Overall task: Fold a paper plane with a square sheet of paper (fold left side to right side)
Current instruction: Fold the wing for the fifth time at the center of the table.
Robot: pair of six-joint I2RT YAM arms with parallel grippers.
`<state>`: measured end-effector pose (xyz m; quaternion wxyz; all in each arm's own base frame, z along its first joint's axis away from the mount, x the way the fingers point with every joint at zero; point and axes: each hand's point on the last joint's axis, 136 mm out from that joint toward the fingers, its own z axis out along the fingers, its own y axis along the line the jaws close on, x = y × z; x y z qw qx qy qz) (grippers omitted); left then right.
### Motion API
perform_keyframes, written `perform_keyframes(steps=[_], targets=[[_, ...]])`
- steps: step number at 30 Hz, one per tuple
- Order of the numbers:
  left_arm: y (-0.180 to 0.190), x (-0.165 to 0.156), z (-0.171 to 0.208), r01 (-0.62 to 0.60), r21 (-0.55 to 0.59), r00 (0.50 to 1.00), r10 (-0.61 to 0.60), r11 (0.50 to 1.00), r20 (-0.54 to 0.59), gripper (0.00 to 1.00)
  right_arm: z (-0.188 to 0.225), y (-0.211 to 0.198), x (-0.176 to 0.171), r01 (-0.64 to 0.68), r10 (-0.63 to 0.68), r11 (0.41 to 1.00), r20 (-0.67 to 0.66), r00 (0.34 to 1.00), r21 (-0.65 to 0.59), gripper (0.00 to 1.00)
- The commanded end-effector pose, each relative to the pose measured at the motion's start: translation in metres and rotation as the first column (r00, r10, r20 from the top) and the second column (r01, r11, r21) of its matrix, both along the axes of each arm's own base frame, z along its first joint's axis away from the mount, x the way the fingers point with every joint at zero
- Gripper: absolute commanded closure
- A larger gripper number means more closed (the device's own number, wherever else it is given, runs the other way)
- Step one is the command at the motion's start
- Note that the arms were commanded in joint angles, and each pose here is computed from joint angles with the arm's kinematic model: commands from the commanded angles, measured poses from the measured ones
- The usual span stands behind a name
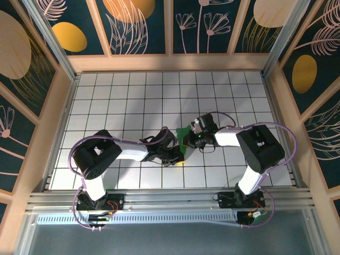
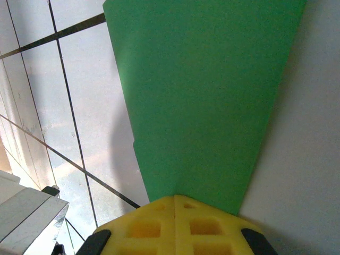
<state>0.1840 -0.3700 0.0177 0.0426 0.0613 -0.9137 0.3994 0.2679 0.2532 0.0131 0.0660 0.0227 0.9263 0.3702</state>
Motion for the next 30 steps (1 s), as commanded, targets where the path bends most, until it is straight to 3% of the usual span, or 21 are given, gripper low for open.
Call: perform_keyframes(steps=[1,30], targets=[[0.007,-0.009,-0.01,-0.011,0.024,0.999,0.012,1.0,-0.047,1.0,-0.057,-0.037,-0.035,0.007,-0.041,0.972,-0.141,0.989,-0.235,1.0],[0.013,-0.025,-0.017,0.024,0.045,0.997,-0.021,0.999,-0.074,1.0,-0.059,-0.039,-0.035,0.001,-0.039,0.968,-0.149,0.988,-0.25,1.0]])
